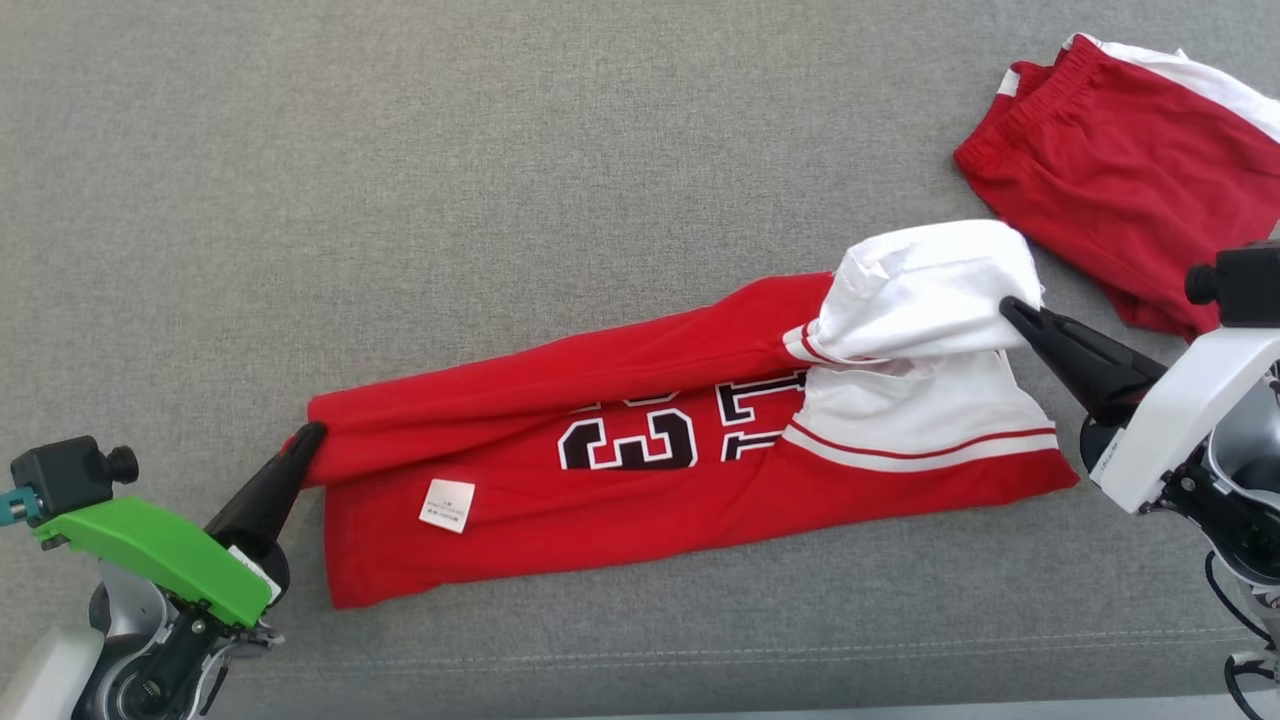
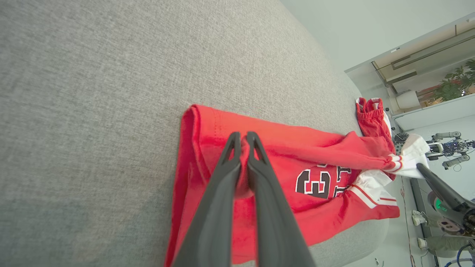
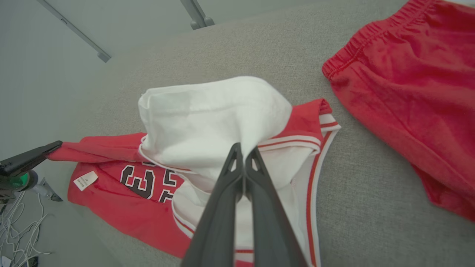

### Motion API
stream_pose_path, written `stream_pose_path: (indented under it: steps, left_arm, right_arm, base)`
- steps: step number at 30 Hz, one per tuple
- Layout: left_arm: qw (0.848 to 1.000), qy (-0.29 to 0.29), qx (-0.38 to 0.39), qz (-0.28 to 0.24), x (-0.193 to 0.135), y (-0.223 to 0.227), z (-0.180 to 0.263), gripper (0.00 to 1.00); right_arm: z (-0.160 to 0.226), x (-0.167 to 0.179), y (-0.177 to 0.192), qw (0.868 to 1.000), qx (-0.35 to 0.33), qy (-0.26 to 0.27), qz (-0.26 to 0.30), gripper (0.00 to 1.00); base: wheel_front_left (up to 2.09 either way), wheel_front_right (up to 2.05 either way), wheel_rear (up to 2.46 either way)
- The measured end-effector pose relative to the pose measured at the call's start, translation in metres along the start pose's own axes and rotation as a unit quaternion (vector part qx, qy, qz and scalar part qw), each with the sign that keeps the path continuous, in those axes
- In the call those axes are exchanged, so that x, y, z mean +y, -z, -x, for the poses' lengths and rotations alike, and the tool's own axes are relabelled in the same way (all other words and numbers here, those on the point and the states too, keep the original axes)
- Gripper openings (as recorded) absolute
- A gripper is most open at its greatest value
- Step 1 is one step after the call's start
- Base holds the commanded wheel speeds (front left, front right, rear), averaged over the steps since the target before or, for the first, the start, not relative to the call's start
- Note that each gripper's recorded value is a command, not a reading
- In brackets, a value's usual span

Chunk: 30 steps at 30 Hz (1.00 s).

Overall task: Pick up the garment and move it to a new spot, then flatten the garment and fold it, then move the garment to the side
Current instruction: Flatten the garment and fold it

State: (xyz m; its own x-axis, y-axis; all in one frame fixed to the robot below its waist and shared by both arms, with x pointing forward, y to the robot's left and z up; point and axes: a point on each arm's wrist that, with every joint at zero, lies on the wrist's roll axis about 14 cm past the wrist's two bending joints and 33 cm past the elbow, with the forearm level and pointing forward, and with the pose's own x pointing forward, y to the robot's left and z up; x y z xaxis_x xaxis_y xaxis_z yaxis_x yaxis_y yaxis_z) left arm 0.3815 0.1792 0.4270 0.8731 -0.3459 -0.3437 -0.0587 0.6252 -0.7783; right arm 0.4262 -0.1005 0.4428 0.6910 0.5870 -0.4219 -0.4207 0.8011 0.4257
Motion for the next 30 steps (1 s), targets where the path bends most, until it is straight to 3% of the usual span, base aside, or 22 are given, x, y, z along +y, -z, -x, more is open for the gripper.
stream_pose_path:
  steps: [13, 30]
  left_arm:
    - [1.0, 0.008, 0.0, -0.006, -0.007, -0.002, 0.003, 0.0]
    - [1.0, 0.004, -0.012, -0.017, -0.009, -0.008, 0.022, 0.0]
  right_arm:
    - [0.009, 0.001, 0.01, 1.0, 0.013, 0.005, -0.004, 0.0]
    - [0.024, 0.015, -0.01, 1.0, -0.015, -0.004, 0.012, 0.0]
  base:
    - [0.0, 0.0, 0.0]
    - [0.0, 0.0, 0.0]
